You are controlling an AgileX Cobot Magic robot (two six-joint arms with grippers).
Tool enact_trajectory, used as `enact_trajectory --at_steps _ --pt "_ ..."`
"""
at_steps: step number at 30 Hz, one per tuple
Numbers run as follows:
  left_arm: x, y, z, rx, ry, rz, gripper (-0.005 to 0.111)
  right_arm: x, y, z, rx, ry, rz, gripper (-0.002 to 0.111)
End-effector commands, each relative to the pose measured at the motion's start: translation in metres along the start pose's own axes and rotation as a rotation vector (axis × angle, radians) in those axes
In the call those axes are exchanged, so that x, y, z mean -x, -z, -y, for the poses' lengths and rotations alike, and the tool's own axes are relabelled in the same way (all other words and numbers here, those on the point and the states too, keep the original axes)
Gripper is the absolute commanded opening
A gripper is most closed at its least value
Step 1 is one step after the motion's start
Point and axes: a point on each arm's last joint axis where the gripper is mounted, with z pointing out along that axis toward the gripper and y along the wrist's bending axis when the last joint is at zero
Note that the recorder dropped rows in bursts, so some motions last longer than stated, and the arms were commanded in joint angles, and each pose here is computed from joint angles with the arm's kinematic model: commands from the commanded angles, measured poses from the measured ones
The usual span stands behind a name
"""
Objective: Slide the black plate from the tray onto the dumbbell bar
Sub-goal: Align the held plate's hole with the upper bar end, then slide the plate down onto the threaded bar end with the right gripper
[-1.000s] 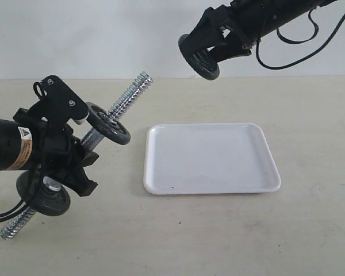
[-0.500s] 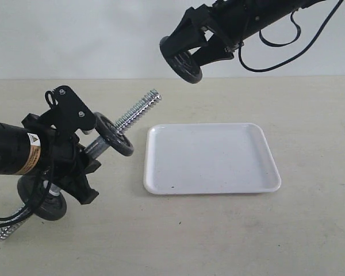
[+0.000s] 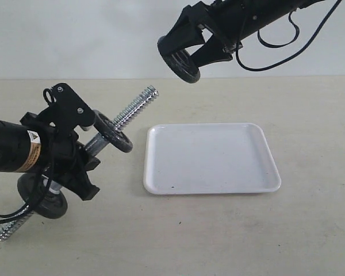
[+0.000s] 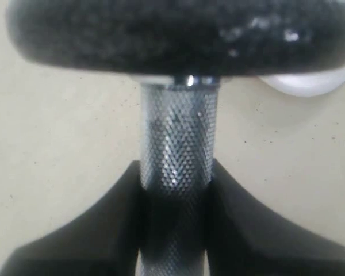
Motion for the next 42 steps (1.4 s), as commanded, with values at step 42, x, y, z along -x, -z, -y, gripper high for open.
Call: enact_trajectory --at_steps 42 --pt "0.042 0.016 -0.017 0.047 0.023 0.147 0.004 0.013 0.004 -0.025 0.081 -0.007 0.076 0.0"
